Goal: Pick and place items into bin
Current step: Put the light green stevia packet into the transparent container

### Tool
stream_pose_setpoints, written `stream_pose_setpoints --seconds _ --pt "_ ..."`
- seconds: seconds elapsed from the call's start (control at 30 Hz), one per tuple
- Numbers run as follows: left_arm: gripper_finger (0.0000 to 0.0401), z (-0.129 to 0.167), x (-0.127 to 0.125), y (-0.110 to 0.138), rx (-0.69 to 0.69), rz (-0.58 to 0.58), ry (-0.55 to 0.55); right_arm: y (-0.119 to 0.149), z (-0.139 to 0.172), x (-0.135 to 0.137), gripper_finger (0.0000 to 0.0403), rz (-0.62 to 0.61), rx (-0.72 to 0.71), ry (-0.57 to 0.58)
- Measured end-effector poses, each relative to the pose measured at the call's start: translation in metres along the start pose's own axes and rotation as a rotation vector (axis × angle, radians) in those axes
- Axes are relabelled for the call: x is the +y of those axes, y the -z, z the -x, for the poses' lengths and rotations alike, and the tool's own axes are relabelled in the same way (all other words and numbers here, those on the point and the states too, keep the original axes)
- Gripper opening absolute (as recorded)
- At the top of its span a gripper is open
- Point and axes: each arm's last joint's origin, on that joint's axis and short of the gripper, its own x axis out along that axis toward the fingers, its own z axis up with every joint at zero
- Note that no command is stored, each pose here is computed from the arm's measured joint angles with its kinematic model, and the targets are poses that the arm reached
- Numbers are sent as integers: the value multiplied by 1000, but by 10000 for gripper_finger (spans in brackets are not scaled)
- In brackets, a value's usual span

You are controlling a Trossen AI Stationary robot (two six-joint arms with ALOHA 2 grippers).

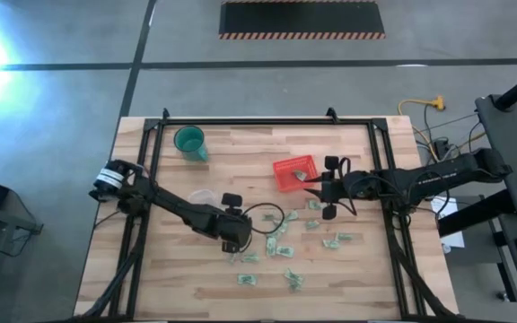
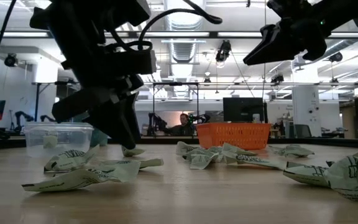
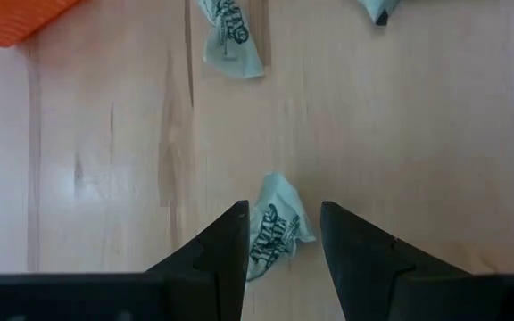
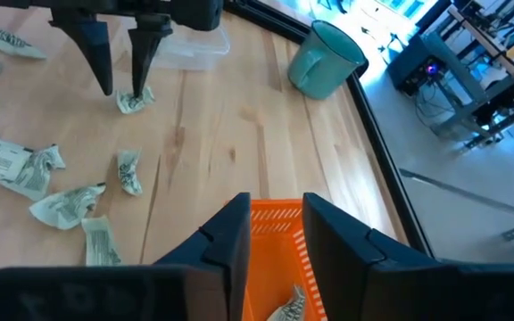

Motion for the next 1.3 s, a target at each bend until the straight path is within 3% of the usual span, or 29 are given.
stream_pose_setpoints --seconds 0.6,0.93,1.3 --pt "120 -14 1 1 33 -23 -1 0 0 0 85 -4 2 0" --pt "9 -12 2 1 32 -21 -1 0 0 0 89 -4 3 -1" --pt "1 -9 4 -1 20 -20 -42 0 0 0 75 -3 3 -1"
